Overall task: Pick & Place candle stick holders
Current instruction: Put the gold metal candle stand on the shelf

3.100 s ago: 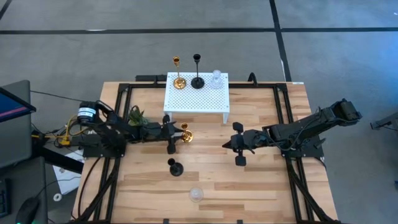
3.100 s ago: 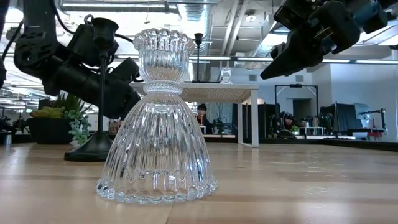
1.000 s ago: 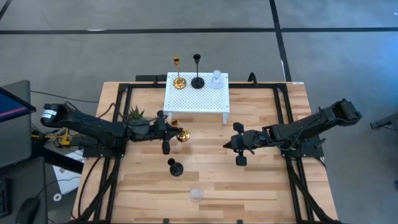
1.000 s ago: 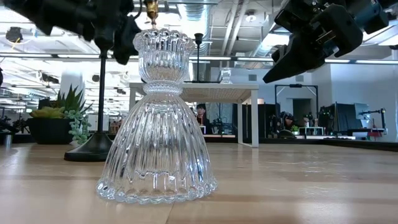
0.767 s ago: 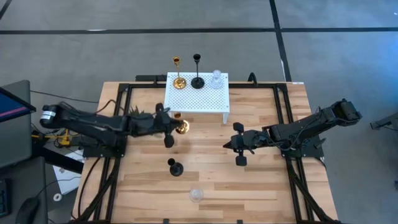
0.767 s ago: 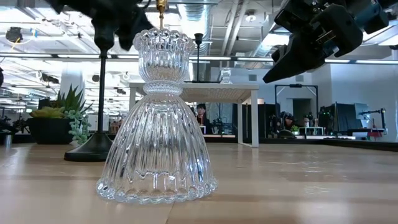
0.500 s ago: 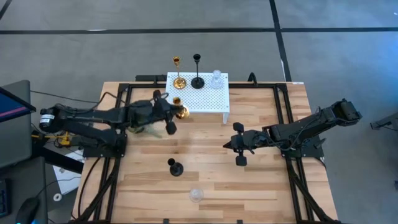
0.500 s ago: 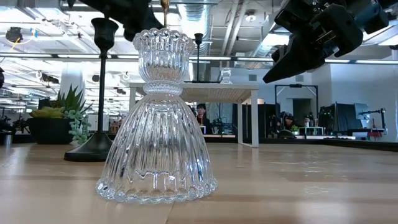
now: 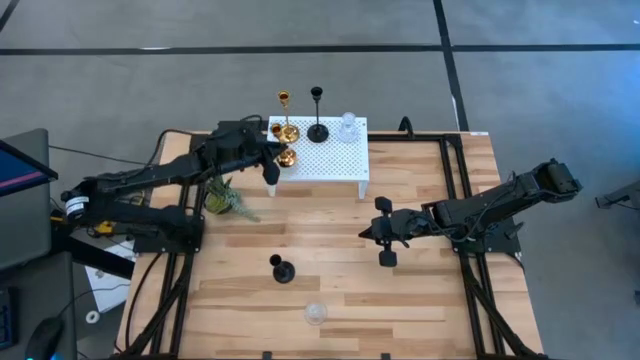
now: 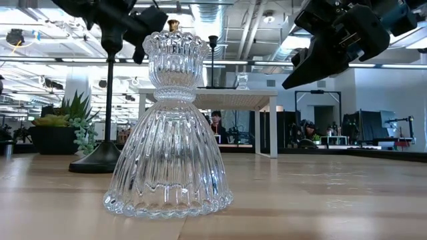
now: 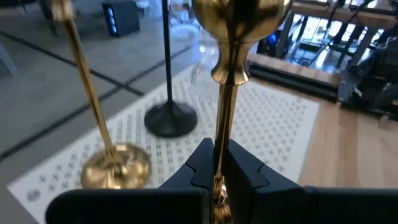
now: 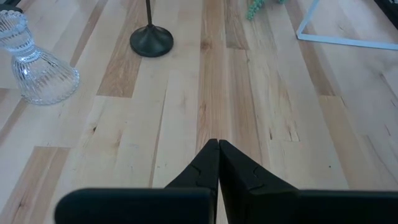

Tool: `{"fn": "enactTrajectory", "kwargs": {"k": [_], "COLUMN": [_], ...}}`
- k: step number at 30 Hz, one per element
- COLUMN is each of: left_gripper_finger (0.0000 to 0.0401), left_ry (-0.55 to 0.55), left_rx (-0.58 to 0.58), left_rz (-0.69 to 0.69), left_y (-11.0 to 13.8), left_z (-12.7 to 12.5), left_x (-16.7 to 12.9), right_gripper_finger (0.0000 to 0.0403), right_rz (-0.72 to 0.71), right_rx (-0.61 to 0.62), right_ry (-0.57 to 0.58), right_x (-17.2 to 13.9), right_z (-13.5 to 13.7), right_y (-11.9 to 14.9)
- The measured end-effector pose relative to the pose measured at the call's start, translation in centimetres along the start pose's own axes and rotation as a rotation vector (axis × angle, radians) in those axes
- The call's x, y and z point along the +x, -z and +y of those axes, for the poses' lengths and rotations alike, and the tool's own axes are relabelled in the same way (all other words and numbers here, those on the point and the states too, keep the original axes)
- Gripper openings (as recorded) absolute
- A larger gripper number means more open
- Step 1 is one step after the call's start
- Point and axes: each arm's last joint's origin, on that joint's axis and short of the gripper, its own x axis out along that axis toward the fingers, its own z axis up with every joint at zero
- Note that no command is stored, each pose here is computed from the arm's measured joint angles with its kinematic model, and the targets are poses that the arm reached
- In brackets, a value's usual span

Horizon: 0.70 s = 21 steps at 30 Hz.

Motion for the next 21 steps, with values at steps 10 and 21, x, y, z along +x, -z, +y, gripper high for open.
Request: {"fn": "enactTrajectory", "kwargs": {"k": [10,21], "left_gripper_finger": [0.0015,0.0015], "left_ry": [-0.014,-0.03], "left_rx": [-0.006,-0.006], "left_rz": [0.064,0.047], "left_y": [1.6,1.6], "left_z": [1.0,1.4], "left_x": [2.8,3.3], "right_gripper_finger": [0.0,0.0], "right_rz": [0.002,0.019], "right_rx": [0.0,-0.003], "right_ry": [0.002,0.002], "right_x": [0.0,0.0], "right_z": [0.0,0.0], "right_y": [0.0,0.2]}}
